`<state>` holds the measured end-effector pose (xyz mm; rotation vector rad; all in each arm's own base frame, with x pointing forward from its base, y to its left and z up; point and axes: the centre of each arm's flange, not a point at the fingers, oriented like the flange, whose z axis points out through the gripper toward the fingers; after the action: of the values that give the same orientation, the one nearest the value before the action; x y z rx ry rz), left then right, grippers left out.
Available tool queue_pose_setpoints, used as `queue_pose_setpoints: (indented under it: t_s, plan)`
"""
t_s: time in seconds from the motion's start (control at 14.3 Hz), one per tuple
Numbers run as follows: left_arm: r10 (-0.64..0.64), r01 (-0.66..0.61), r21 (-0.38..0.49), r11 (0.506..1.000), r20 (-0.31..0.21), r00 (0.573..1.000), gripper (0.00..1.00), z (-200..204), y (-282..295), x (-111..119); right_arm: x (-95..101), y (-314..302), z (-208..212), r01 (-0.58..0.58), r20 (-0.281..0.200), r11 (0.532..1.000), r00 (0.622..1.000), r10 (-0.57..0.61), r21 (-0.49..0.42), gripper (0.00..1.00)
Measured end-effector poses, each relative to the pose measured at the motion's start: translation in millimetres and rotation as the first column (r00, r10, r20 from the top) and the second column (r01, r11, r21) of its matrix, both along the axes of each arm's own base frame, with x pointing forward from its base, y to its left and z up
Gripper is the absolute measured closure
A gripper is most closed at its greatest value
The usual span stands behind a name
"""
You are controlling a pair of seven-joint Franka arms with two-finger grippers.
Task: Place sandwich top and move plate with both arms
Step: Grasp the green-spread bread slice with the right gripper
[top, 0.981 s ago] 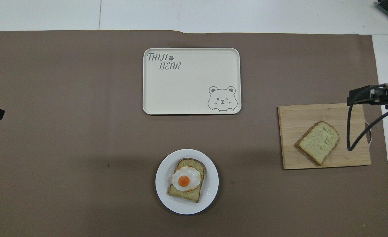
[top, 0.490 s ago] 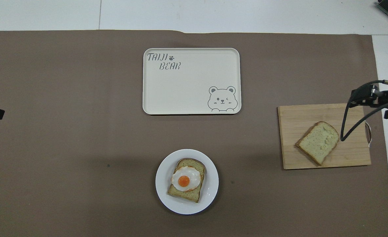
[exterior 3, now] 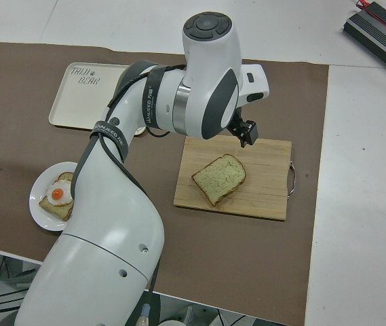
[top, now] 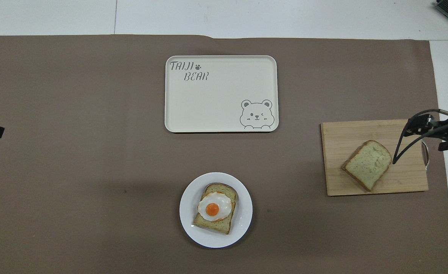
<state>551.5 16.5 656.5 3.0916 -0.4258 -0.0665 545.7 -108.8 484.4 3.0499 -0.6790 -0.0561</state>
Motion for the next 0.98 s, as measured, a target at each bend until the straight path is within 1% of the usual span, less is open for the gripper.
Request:
queue_pose_setpoints:
  t_s: [0.14, 0.28, 0.7, 0.77, 0.84, 0.91, 0.98]
  plan:
    - [-0.001, 0.001, 0.000, 1.000, 0.000, 1.000, 0.00, 0, 0, 0, -8.2, -9, -35, 0.025, 0.003, 1.000, 1.000, -0.025, 0.014, 0.00]
    - [-0.002, 0.002, 0.000, 1.000, 0.000, 1.000, 0.00, 0, -1, 0, -15.4, -14, -61, 0.036, 0.015, 0.999, 0.999, -0.036, 0.013, 0.00]
    - [-0.004, 0.004, 0.000, 1.000, 0.000, 1.000, 0.00, 0, -2, 0, -31.4, -11, -110, 0.038, 0.086, 0.999, 0.996, -0.038, 0.000, 0.00]
    - [-0.004, 0.004, 0.000, 1.000, 0.000, 1.000, 0.00, 0, -2, 0, -34.7, -11, -119, 0.039, 0.086, 0.999, 0.996, -0.039, 0.000, 0.00]
    - [-0.004, 0.004, 0.000, 1.000, 0.001, 1.000, 0.00, 0, -2, 0, -37.5, -10, -128, 0.039, 0.080, 0.999, 0.996, -0.039, 0.001, 0.06]
    - [-0.004, 0.004, 0.000, 1.000, 0.001, 1.000, 0.00, 0, -2, 0, -39.7, -11, -135, 0.041, 0.070, 0.999, 0.997, -0.041, 0.004, 0.06]
    - [-0.004, 0.004, 0.000, 1.000, 0.001, 1.000, 0.00, 0, -2, 0, -41.0, -13, -142, 0.044, 0.060, 0.999, 0.997, -0.045, 0.006, 0.10]
